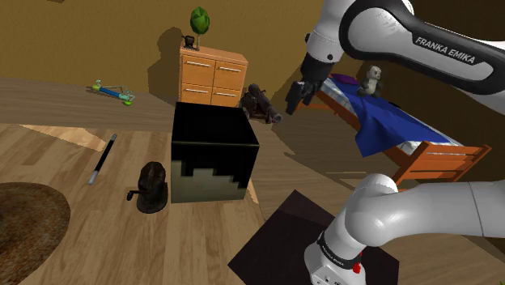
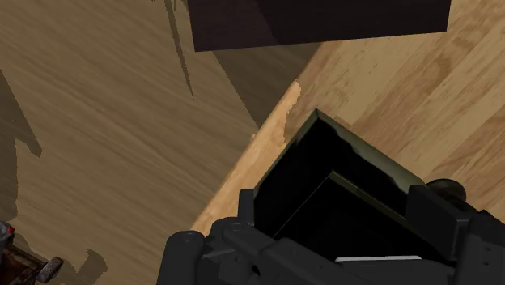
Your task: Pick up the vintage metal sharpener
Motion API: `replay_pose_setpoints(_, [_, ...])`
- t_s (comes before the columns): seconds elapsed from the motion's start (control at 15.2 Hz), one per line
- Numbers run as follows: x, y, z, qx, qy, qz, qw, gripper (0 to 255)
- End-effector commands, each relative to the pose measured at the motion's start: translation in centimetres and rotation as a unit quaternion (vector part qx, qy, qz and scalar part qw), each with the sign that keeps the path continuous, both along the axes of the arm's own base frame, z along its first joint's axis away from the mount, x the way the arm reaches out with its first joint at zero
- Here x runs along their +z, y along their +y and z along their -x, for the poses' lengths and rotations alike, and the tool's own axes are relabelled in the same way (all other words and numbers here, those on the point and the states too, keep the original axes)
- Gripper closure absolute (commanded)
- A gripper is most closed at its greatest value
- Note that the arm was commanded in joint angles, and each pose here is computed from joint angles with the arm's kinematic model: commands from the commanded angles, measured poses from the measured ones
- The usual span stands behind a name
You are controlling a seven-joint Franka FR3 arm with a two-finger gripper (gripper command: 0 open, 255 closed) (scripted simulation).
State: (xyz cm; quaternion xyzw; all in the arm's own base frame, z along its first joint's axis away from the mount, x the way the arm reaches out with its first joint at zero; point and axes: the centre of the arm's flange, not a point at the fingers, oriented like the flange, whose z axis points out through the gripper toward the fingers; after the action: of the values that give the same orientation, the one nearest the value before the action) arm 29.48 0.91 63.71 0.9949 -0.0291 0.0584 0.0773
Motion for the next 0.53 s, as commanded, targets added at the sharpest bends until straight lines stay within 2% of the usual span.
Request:
replay_pose_setpoints(0.0, [0.0, 0.0, 0.0, 0.000, 0.000, 0.000, 1.0000, 0])
replay_pose_setpoints(0.46, [-6.2, 6.1, -2.2, -0.075, -0.004, -0.022, 0.9969, 0])
